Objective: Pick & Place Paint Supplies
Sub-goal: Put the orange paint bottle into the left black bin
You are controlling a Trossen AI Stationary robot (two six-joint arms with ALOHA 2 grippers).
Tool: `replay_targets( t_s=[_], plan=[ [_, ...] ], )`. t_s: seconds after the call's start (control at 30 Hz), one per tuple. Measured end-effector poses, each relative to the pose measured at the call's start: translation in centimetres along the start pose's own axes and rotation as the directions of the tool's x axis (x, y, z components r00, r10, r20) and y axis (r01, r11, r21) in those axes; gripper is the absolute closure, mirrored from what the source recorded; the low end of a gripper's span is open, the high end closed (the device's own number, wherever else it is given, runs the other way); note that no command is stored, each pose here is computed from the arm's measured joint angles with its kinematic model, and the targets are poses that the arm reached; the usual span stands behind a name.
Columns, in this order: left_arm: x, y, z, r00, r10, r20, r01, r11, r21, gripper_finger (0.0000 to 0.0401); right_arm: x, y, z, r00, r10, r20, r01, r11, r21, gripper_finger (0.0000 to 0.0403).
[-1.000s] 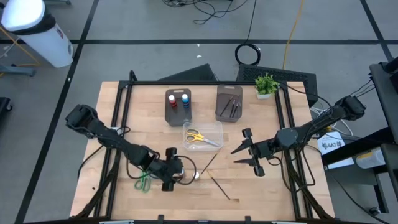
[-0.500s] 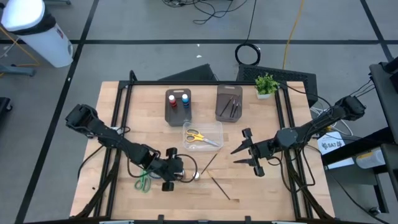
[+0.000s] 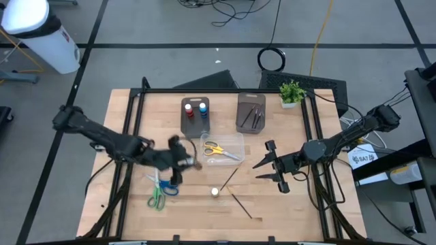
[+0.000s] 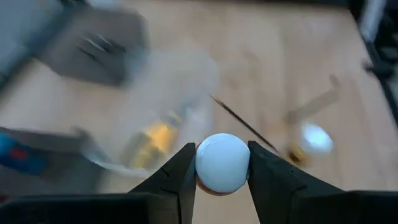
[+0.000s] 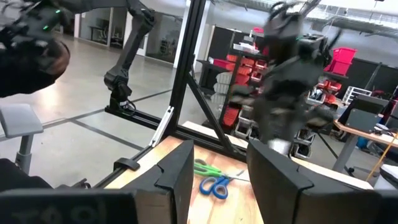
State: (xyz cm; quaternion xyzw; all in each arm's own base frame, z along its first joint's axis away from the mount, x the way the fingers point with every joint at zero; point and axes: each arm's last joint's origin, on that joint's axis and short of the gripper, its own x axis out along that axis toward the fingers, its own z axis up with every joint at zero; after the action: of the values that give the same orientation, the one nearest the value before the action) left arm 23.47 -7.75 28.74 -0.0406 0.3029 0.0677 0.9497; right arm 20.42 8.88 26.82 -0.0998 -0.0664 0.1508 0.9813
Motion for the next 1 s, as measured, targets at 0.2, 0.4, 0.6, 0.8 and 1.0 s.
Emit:
replay_targets(
  t_s=[0.2,0.4,0.6,0.8,1.0],
  plan=[
    [-1.8,4.8,1.9,0.981,0.163,0.104,-0.160,0.986,-0.036,0.0278,0.0,0.0,0.0,1.000,0.000,-0.003,0.000,1.000,-0.001,0.0268],
    [-1.2,9.4,2.5,0.941,0.330,0.078,-0.318,0.939,-0.132,0.0278,0.0,0.0,0.0,1.000,0.000,-0.004,0.000,1.000,-0.020,0.0268],
    [1.3,12.7,2.2,0.919,0.393,-0.019,-0.389,0.900,-0.196,0.0278,0.0,0.0,0.0,1.000,0.000,-0.004,0.000,1.000,-0.020,0.0268],
    [4.2,14.5,1.6,0.919,0.384,-0.091,-0.395,0.884,-0.252,0.0277,0.0,0.0,-0.1,1.000,0.001,-0.009,-0.001,1.000,-0.020,0.0268],
    [6.8,15.2,1.0,0.914,0.381,-0.141,-0.406,0.868,-0.286,0.0277,0.0,0.0,-0.1,1.000,0.002,-0.010,-0.002,1.000,-0.021,0.0268]
  ],
)
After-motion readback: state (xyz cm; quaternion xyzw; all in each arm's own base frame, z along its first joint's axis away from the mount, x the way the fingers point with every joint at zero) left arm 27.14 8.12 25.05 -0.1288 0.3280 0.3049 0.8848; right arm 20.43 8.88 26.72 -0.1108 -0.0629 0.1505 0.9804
